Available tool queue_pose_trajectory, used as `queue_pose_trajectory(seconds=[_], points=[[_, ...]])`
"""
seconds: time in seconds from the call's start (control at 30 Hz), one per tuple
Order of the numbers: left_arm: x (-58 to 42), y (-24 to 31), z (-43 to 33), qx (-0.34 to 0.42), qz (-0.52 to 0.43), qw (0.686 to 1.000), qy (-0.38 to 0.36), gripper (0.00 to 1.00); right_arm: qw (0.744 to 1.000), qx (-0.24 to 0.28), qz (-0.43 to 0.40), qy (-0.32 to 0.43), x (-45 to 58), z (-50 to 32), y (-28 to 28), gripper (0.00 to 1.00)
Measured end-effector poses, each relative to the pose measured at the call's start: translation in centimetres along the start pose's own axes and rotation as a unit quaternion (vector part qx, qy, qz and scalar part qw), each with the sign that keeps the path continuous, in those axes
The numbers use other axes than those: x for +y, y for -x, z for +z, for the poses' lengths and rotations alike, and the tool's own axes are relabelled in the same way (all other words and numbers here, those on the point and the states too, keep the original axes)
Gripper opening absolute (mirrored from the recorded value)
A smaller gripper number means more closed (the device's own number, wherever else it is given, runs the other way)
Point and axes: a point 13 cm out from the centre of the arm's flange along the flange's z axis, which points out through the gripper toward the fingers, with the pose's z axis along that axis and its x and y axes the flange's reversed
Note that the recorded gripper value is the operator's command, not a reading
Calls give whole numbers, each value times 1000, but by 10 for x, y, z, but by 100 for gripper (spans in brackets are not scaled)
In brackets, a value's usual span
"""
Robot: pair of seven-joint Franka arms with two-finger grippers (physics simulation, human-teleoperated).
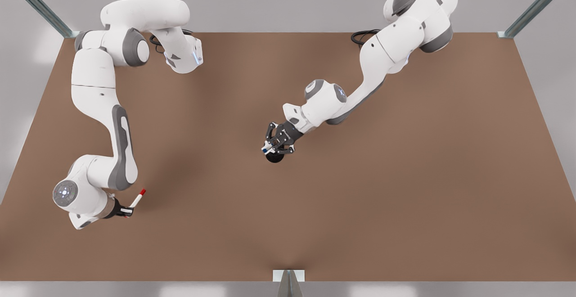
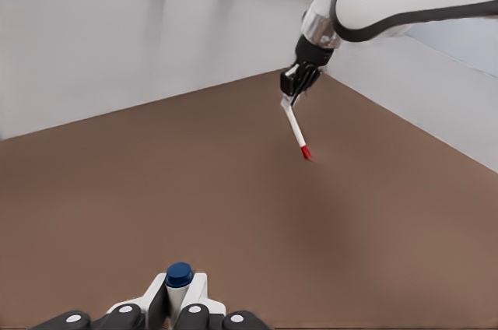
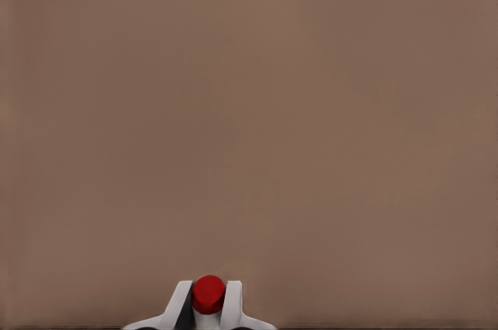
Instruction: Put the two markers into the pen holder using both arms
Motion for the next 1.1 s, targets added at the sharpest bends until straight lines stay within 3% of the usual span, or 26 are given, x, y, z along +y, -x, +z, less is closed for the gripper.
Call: queue_pose_trajectory(seconds=[0.27, 0.3, 0.33, 0.57, 0.83, 0.9, 1.0, 1.1], points=[[-11, -39, 8, 2, 48, 999, 4, 22, 1000, 7, -14, -1, 29, -43, -4, 22], [-13, -41, 9, 1, 52, 999, 3, 47, 1000, 6, -16, 0, 36, -50, -4, 22], [-16, -42, 11, 0, 57, 998, 2, 100, 1000, 5, -20, 2, 46, -60, -4, 22], [11, -27, 0, -14, 68, 997, 18, 100, 998, 7, -51, 48, 138, -106, -17, 21], [321, 128, -235, -12, -24, 997, 70, 100, 995, 13, -81, 56, 232, -126, -43, 21], [366, 135, -291, 47, -22, 995, 82, 100, 994, 15, -94, 56, 267, -131, -55, 21], [388, 105, -377, 194, -10, 972, 131, 100, 992, 20, -111, 57, 326, -133, -79, 21], [399, 67, -483, 333, -55, 907, 252, 100, 991, 23, -123, 51, 376, -134, -105, 21]])
